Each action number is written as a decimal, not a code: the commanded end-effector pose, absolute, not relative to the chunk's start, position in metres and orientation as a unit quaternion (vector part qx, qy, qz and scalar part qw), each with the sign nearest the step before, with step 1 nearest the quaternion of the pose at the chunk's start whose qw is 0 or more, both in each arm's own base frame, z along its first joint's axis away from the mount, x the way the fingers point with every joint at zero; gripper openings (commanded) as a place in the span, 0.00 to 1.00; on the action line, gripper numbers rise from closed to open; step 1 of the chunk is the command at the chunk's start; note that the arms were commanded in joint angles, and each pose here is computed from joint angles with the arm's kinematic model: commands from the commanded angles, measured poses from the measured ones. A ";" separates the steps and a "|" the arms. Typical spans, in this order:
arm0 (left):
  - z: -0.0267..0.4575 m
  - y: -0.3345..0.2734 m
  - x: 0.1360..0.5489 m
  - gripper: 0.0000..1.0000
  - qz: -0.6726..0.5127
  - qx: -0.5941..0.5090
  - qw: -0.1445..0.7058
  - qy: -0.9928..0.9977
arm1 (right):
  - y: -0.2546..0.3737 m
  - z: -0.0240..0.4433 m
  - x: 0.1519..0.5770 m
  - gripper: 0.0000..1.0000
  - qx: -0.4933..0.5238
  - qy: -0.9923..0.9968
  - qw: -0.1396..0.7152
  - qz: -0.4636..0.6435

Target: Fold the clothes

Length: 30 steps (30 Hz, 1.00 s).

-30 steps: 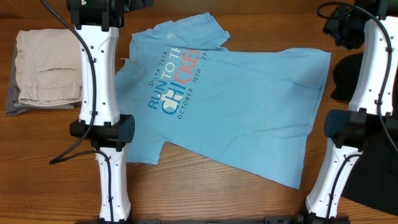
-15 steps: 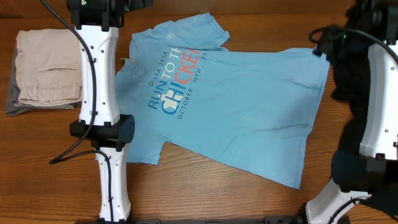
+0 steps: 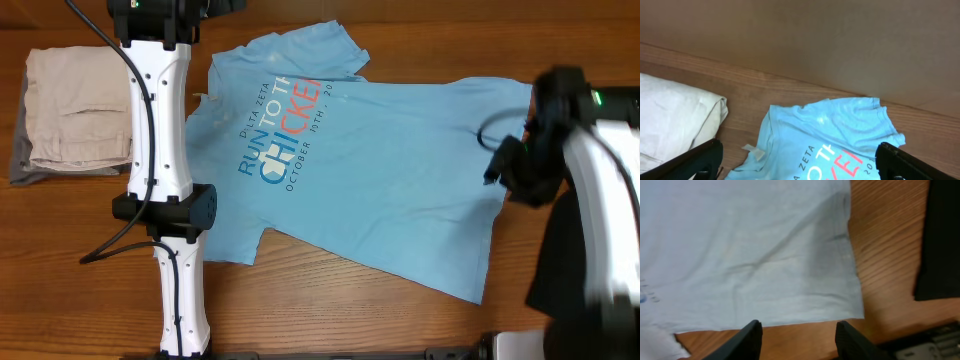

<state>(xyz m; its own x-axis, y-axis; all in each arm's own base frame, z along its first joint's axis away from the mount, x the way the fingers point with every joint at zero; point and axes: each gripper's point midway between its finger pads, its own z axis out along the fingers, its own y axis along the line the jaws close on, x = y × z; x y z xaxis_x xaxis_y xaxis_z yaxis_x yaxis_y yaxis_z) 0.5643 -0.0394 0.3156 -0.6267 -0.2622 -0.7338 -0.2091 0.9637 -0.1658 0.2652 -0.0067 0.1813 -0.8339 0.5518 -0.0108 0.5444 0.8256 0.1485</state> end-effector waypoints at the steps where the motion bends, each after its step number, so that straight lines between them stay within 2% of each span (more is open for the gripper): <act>1: 0.311 -0.039 0.566 1.00 -0.031 -0.136 0.408 0.902 | 0.005 0.191 0.239 0.53 0.310 0.943 0.065 0.105; 3: 0.311 -0.040 0.566 1.00 -0.031 -0.135 0.408 0.902 | 0.007 0.184 0.225 0.52 0.321 0.938 0.073 0.108; 6: 0.311 -0.040 0.566 1.00 -0.031 -0.135 0.408 0.902 | 0.009 0.167 0.205 0.44 0.347 0.929 0.062 0.109; 14: 0.311 -0.039 0.566 1.00 -0.031 -0.136 0.408 0.902 | 0.012 0.108 0.171 0.44 0.438 0.894 -0.025 0.086; 16: 0.311 -0.036 0.566 1.00 -0.030 -0.138 0.408 0.902 | 0.013 0.092 0.166 0.48 0.471 0.877 -0.035 0.082; 18: 0.311 -0.036 0.566 1.00 -0.030 -0.138 0.408 0.902 | 0.013 0.077 0.164 0.58 0.497 0.863 -0.038 0.081; 23: 0.311 -0.037 0.566 1.00 -0.030 -0.137 0.408 0.902 | 0.013 0.041 0.160 0.59 0.528 0.845 -0.036 0.080; 30: 0.311 -0.036 0.566 1.00 -0.030 -0.138 0.408 0.902 | 0.006 0.018 0.148 0.62 0.548 0.834 -0.041 0.051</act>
